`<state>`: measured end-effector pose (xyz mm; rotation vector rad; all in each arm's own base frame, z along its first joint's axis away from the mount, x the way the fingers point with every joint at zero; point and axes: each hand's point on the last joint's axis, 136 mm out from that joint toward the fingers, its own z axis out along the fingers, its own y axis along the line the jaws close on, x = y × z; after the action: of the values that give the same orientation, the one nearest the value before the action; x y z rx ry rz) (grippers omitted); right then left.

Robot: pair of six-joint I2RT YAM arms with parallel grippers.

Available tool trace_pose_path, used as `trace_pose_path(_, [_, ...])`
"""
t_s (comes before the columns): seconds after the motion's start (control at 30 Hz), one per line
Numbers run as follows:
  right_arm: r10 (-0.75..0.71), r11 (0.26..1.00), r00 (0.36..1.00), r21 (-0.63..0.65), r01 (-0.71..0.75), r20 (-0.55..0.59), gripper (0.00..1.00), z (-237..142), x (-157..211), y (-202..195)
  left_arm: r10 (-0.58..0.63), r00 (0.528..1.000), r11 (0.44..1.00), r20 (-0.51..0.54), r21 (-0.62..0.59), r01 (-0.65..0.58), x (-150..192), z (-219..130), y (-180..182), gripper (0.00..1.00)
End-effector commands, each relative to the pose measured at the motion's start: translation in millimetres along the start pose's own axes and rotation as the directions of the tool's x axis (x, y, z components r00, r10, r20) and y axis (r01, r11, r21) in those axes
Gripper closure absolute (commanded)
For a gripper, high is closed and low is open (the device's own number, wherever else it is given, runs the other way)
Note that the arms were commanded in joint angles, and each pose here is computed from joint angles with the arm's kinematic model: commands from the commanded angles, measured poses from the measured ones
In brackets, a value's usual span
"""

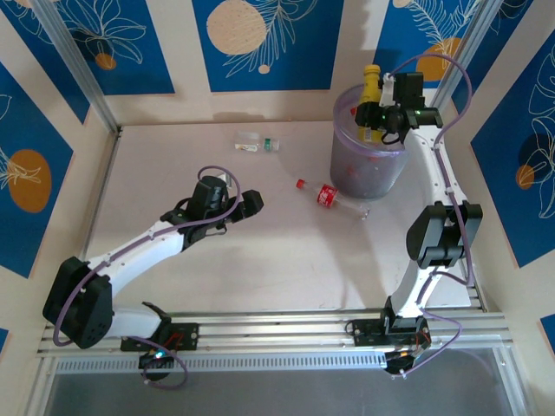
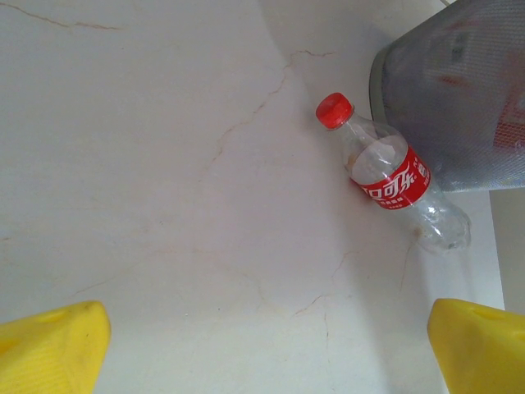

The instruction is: Put the plastic bottles in the bin

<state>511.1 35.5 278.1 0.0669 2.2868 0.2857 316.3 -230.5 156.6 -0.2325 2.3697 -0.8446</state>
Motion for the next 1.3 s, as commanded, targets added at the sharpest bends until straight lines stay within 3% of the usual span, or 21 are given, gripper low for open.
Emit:
trace_pose_path(0.0, [0.026,1.0,0.999,-0.01,-0.027,-0.021,0.63,1.4,10.8,-3.3,0.018,1.0,1.0,0.0,0.0,-0.018,1.3,1.5,-1.5,0.02])
trace_pose_path(0.13, [0.044,0.999,0.998,-0.012,-0.045,-0.051,0.56,6.5,25.8,-7.0,0.022,1.0,1.0,-0.01,0.001,-0.022,1.5,5.2,-3.1,0.02])
trace_pose_path(0.3, [0.038,0.999,0.998,-0.023,-0.039,-0.059,0.35,5.6,29.7,-5.3,0.032,0.999,0.999,-0.023,-0.004,-0.032,1.9,10.3,-4.0,0.01])
trace_pose_path(0.6, [-0.015,0.999,1.0,-0.028,0.015,-0.009,0.16,-19.7,4.1,4.8,0.039,0.999,0.999,-0.03,-0.001,-0.039,-1.5,17.5,-9.2,0.01])
trace_pose_path(0.93, [-0.064,0.997,0.995,-0.029,0.067,0.08,0.05,-70.6,-25.1,20.6,0.067,0.997,0.998,-0.029,-0.008,-0.067,-8.9,21.8,-14.7,0.01])
trace_pose_path(1.27, [-0.198,0.975,0.958,-0.059,0.215,0.206,0.05,-153.4,-35.9,70.6,0.064,0.998,0.998,-0.026,-0.018,-0.065,-8.7,21.9,-11.7,0.01])
